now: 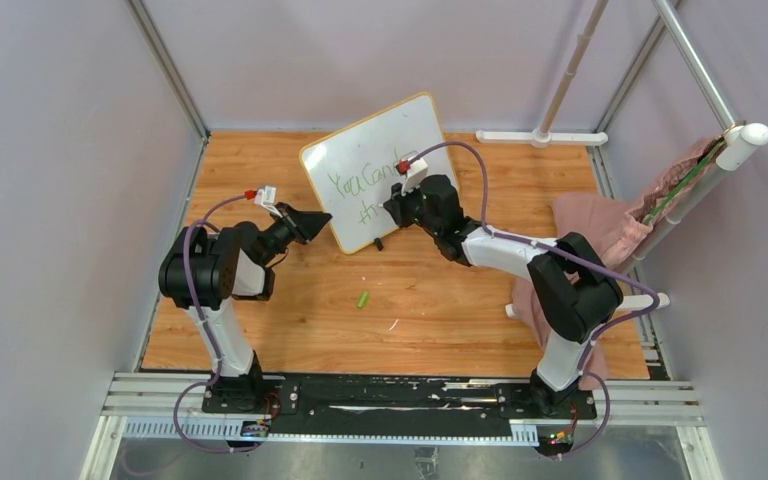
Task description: Write a sentence on the whiteboard
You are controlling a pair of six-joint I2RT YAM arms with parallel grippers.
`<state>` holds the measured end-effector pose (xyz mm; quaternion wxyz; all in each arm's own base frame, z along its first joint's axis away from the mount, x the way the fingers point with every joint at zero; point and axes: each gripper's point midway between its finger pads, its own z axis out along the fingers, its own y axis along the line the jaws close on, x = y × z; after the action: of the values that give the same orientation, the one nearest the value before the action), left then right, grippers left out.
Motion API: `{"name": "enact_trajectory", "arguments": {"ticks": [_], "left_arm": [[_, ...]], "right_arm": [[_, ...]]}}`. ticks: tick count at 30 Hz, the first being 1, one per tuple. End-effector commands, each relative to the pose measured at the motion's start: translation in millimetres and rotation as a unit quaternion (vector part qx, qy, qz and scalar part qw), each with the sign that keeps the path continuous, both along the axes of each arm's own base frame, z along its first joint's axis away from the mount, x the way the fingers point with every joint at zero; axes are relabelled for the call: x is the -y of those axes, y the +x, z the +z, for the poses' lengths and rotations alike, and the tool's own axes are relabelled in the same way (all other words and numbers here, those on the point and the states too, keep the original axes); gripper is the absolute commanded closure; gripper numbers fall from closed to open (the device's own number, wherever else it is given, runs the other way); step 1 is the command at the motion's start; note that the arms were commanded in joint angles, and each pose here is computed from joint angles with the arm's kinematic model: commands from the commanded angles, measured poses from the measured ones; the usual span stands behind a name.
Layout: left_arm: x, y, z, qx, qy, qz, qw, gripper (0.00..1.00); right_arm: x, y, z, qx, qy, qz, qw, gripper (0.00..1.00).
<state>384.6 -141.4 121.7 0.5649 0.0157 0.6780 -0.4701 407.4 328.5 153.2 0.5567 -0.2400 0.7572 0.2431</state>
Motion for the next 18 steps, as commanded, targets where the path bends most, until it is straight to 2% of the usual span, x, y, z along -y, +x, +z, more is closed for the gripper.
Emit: {"name": "enact_trajectory", "arguments": {"ticks": [1, 18], "left_arm": [[5.0, 0.9, -3.7, 0.007, 0.005, -0.005, 1.000, 1.00], [4.6, 1.0, -3.7, 0.007, 0.005, -0.005, 1.000, 1.00]], "right_arm": [[5.6, 7.9, -3.1, -0.006, -0.003, -0.013, 1.000, 1.00], [15.0, -2.1, -16.7, -0.018, -0.010, -0.019, 1.000, 1.00]]}}
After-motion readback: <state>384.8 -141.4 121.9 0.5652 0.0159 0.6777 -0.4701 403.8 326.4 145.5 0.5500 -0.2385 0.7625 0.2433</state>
